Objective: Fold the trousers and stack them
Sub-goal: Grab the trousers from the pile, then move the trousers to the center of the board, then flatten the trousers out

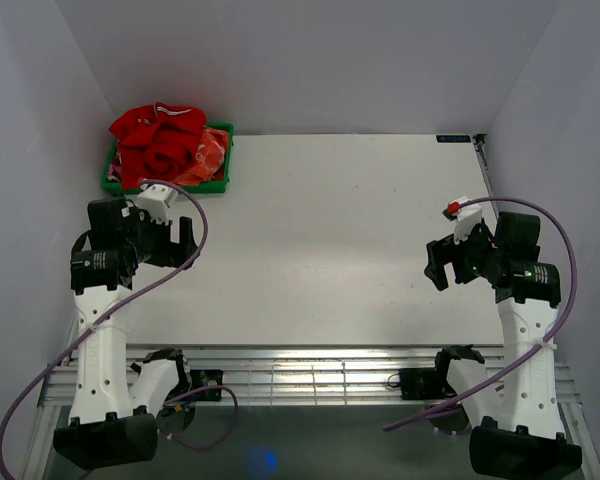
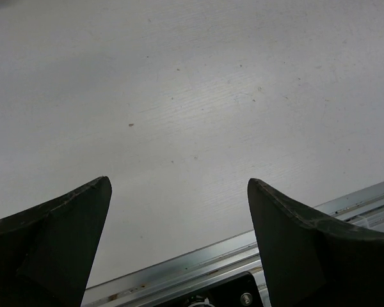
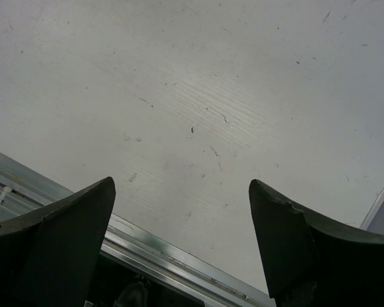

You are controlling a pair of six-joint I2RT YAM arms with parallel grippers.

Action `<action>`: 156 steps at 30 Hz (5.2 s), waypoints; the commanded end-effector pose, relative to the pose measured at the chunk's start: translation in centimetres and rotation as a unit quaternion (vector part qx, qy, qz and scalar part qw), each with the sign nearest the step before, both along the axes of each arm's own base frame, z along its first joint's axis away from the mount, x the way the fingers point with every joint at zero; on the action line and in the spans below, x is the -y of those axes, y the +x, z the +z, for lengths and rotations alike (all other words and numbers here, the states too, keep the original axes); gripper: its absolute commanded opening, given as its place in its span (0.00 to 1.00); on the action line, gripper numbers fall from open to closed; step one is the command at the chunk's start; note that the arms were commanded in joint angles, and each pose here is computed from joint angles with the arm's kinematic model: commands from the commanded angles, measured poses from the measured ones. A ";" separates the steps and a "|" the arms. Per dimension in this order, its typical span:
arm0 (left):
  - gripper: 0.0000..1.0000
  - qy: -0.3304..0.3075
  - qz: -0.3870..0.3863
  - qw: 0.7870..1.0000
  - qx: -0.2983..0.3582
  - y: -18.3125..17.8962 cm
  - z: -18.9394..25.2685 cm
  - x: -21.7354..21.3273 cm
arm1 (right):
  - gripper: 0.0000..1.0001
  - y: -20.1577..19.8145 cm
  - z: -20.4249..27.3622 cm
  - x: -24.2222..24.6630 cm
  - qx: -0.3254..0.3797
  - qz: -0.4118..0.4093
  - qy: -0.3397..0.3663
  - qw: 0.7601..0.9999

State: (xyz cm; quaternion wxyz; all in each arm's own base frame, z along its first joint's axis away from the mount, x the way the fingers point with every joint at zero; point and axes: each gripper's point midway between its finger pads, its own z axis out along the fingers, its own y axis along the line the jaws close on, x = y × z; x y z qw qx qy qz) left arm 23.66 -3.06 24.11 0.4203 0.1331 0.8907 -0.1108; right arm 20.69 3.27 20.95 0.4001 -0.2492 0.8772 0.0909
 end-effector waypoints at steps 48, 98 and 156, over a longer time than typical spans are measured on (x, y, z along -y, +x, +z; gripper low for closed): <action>0.94 0.027 0.057 0.997 0.039 33.9 -6.8 -9.7 | 0.90 2.4 -3.0 -1.2 -0.055 0.018 0.049 0.997; 0.00 0.009 -0.350 0.933 0.082 12.2 -7.5 21.8 | 0.90 4.9 1.9 -0.6 -0.005 0.006 0.045 0.999; 0.00 0.046 -0.600 0.756 0.259 -6.7 3.7 35.6 | 1.00 7.4 -5.3 -7.3 -0.180 0.084 0.205 0.958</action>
